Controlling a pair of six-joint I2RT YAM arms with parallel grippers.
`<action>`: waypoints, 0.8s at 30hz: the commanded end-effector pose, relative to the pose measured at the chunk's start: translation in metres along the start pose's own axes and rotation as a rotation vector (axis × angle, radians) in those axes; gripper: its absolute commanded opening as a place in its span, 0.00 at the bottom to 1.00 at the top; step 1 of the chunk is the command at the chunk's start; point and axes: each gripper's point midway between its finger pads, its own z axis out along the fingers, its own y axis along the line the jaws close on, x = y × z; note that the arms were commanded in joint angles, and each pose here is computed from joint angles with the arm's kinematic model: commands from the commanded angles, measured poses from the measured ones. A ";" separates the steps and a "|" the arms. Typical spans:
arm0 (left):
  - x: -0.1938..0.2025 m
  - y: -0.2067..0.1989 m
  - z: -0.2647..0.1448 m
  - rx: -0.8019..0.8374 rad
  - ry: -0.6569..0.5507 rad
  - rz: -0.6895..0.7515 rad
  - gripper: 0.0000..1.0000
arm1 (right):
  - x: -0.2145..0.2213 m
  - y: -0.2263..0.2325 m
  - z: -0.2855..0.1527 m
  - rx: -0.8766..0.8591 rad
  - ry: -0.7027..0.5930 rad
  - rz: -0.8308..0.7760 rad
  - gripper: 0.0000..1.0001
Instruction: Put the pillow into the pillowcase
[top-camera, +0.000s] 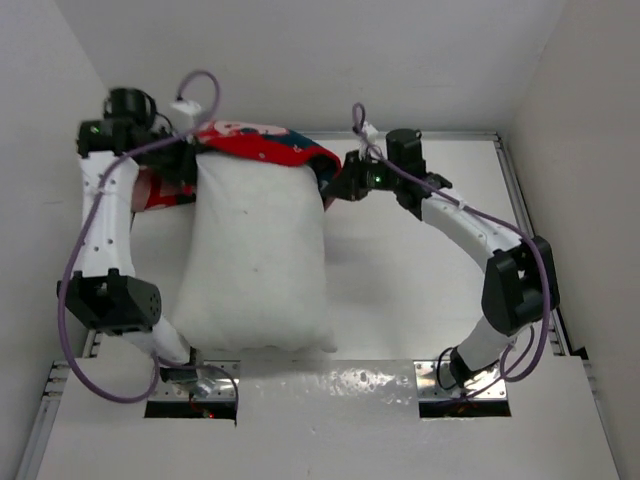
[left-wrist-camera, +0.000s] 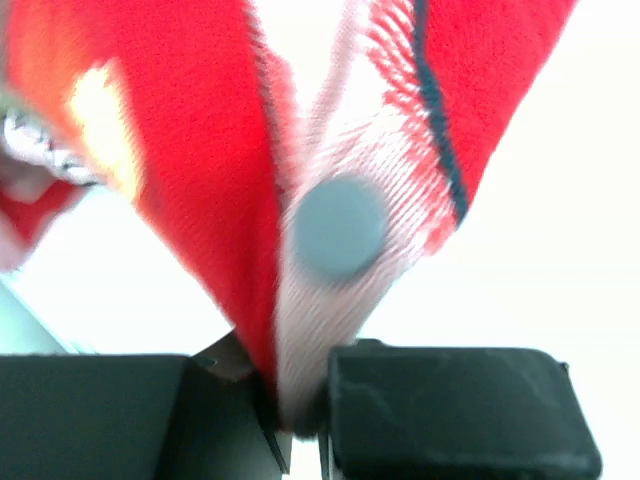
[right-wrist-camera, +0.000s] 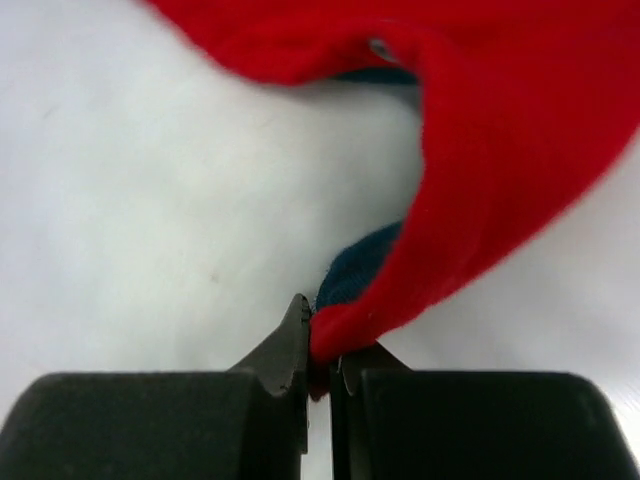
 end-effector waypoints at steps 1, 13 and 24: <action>-0.088 0.023 -0.065 0.017 -0.286 -0.065 0.00 | -0.063 0.073 -0.049 -0.345 0.035 0.251 0.00; -0.133 0.091 -0.073 0.038 -0.481 -0.281 0.00 | -0.248 0.053 -0.149 -0.629 -0.444 0.446 0.00; -0.018 0.068 0.044 -0.019 -0.159 0.115 0.00 | -0.081 -0.086 -0.082 0.353 -0.081 0.316 0.00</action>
